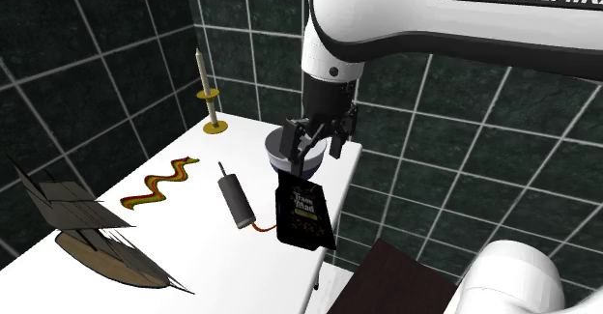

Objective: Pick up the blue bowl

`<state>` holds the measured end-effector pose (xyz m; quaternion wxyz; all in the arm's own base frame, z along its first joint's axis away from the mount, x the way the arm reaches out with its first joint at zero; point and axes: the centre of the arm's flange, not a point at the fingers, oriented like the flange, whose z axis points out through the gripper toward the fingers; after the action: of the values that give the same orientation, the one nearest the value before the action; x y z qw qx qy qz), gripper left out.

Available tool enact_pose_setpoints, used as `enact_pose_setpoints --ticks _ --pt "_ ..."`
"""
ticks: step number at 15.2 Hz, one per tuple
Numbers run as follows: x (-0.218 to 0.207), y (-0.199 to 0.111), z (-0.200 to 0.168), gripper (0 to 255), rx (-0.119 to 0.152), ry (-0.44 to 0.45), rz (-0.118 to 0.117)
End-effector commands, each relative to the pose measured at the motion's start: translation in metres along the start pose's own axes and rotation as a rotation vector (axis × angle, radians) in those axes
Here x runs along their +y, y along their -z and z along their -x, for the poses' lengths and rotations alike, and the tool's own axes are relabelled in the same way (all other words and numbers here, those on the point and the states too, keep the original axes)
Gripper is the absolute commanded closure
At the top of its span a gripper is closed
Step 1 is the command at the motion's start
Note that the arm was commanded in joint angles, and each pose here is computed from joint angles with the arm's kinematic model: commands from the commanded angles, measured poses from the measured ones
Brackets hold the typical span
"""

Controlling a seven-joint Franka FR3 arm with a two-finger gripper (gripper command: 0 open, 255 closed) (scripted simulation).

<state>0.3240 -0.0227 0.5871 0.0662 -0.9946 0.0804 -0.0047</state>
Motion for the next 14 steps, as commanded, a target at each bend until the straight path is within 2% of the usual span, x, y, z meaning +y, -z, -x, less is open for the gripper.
enact_pose_setpoints --ticks 1,14 --pt "0.0 0.0 0.0 0 0.0 0.0 0.0" --pt "0.119 -0.058 -0.108 0 0.014 -0.008 -0.005"
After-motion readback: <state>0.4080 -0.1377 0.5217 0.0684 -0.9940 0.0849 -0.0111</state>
